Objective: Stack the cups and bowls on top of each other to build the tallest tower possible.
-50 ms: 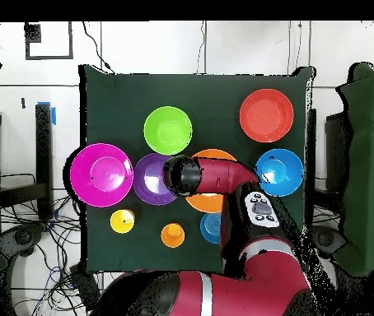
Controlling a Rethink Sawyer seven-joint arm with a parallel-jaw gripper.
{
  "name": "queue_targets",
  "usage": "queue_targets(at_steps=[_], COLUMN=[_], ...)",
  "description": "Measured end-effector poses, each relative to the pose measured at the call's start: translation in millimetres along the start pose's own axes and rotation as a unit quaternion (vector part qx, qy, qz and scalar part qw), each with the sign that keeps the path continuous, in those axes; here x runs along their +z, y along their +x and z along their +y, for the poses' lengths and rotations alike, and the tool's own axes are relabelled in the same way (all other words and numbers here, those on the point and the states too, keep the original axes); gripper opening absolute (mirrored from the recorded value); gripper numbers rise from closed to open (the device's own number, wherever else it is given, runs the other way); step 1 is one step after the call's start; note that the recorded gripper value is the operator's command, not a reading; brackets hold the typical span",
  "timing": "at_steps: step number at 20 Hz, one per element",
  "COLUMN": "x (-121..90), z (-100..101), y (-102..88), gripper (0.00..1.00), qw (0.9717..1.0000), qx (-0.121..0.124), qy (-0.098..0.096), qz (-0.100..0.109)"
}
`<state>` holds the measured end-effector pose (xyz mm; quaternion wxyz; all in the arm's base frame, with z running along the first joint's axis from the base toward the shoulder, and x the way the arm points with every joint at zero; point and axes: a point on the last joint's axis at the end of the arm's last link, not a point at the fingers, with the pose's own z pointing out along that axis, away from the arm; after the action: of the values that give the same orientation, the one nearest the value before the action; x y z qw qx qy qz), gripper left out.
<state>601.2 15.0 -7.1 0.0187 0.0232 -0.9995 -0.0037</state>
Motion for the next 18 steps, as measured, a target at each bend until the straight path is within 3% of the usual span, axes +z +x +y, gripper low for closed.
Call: queue_targets(at_steps=[12, 18], x=[-18.2, -17.3], z=[-14.7, -14.7], y=[-9.1, -8.8], gripper=[0.0, 0.0], qw=[0.9998, 0.9998], qx=[0.01, 0.01], qy=[0.005, 0.004], qz=[-0.016, -0.016])
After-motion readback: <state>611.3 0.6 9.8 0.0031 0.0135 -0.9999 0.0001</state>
